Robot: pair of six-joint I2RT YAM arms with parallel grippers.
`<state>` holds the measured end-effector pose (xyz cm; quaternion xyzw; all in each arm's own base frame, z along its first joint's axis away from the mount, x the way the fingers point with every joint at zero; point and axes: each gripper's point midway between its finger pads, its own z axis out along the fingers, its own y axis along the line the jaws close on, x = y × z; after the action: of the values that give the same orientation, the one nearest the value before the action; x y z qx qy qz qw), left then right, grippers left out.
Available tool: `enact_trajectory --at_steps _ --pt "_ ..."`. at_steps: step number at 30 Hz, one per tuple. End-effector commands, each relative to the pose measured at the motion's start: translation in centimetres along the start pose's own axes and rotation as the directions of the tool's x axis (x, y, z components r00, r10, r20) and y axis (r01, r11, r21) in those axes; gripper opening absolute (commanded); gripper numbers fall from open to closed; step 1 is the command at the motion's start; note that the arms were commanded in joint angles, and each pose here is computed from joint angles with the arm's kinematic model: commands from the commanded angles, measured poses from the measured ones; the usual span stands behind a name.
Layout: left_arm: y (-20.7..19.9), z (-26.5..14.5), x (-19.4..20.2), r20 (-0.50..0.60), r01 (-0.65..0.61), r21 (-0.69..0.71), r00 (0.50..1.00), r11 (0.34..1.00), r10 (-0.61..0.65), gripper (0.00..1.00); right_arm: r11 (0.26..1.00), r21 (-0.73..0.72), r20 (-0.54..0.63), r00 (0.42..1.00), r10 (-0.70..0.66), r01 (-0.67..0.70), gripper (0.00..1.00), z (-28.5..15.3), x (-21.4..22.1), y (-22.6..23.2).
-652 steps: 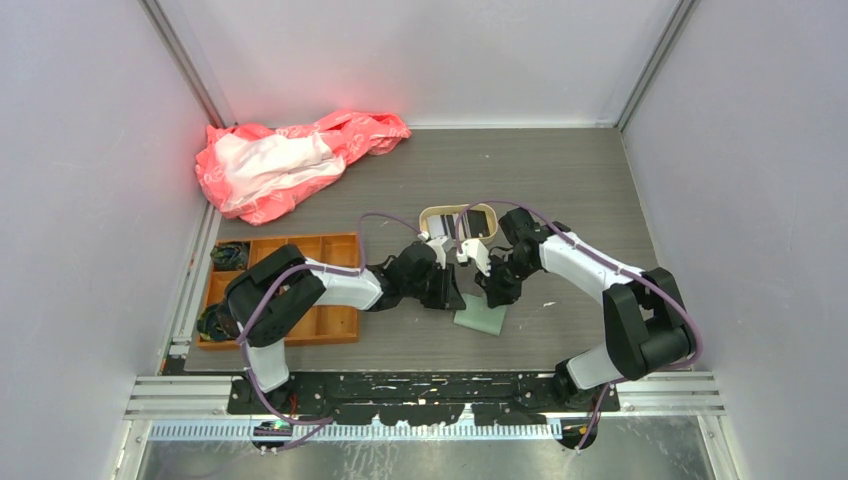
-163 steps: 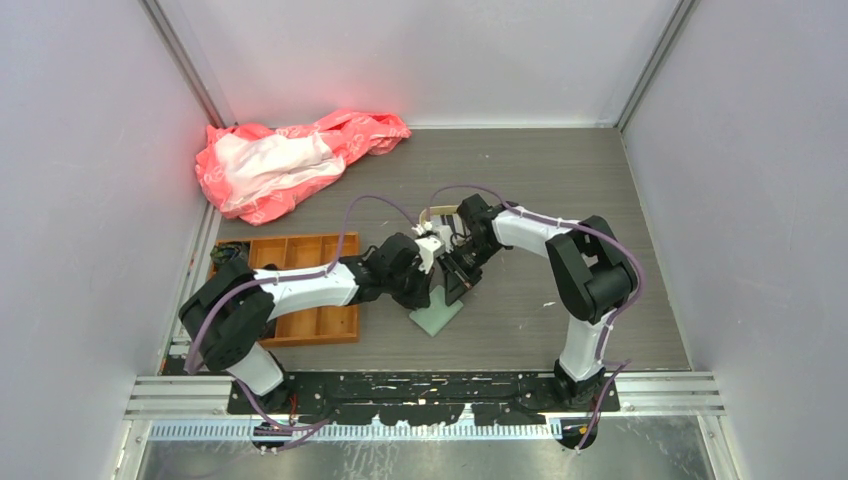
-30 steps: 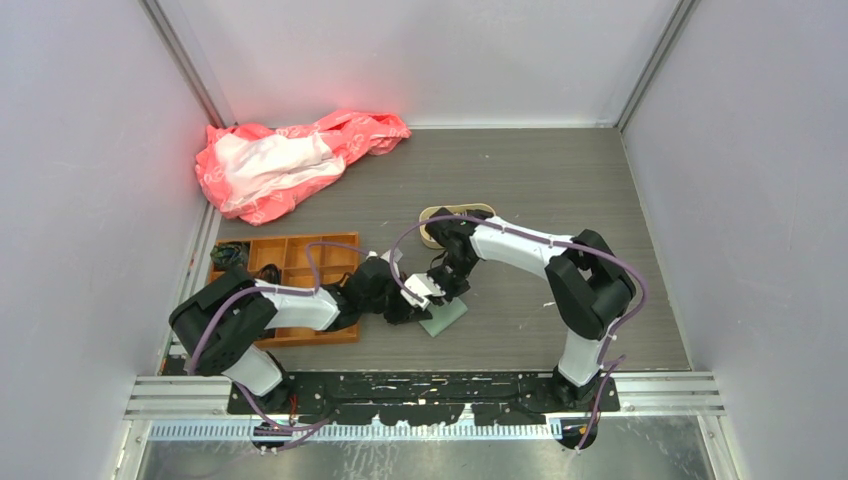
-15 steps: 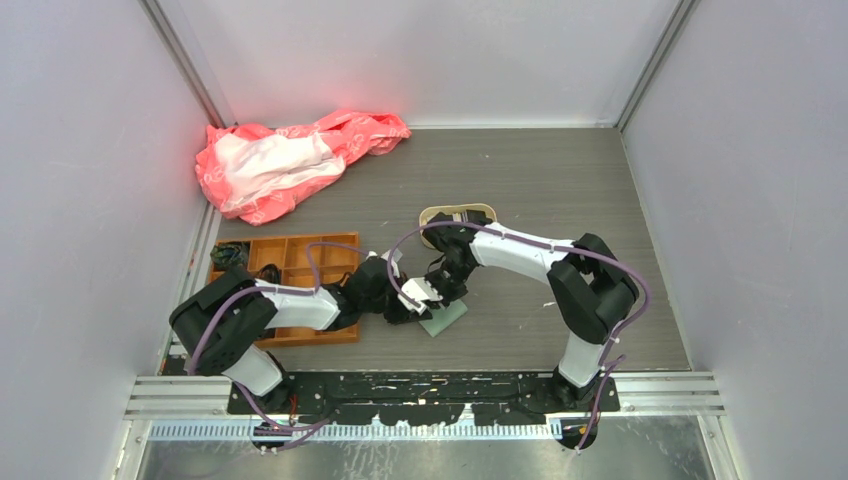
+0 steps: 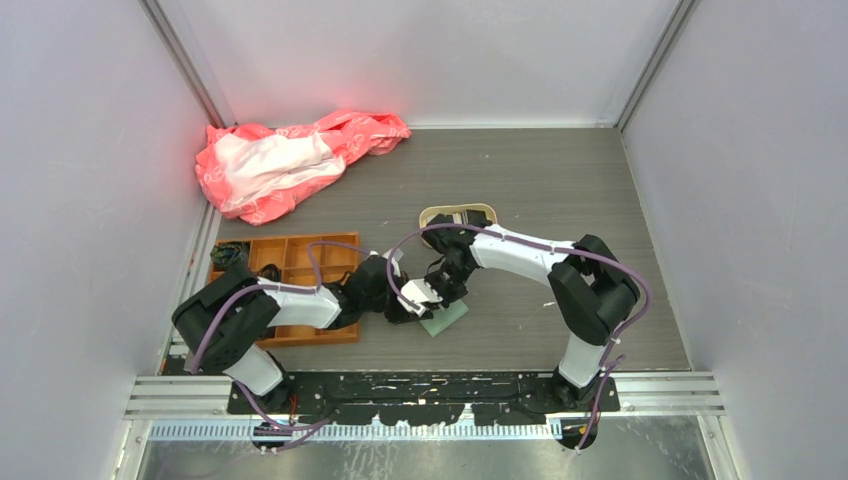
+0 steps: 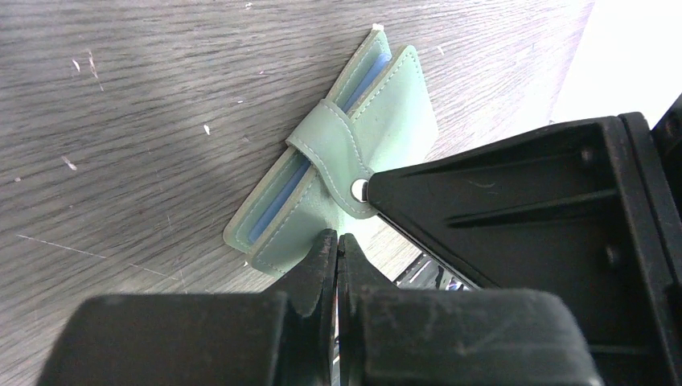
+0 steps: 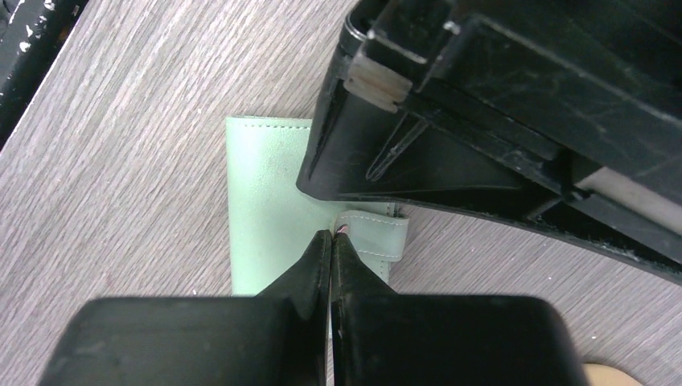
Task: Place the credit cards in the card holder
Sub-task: Close the card holder at the center of the board.
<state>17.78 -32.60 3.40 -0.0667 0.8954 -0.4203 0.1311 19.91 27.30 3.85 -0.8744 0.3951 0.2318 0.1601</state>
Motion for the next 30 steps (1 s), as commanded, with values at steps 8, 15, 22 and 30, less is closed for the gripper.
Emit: enact_trajectory --at_steps 8,15,22,30 --pt "0.8 0.4 0.2 -0.013 -0.006 -0.031 1.000 1.000 0.006 0.00 0.998 0.068 0.000 1.000 0.014 -0.014 0.01 -2.9 -1.0 -2.0" --pt "0.8 0.4 0.2 -0.014 -0.007 -0.029 1.000 1.000 0.007 0.00 0.999 0.039 -0.026 1.000 0.008 -0.007 0.01 -1.9 0.1 -0.6" --pt "0.7 0.5 0.2 -0.020 -0.009 -0.027 1.000 1.000 0.009 0.00 1.000 0.020 -0.037 0.999 0.007 -0.006 0.01 -1.0 0.6 0.3" --pt "0.7 0.6 0.2 -0.021 -0.007 -0.027 1.000 1.000 0.007 0.00 1.000 0.008 -0.030 1.000 0.006 -0.006 0.01 -1.0 0.3 0.7"
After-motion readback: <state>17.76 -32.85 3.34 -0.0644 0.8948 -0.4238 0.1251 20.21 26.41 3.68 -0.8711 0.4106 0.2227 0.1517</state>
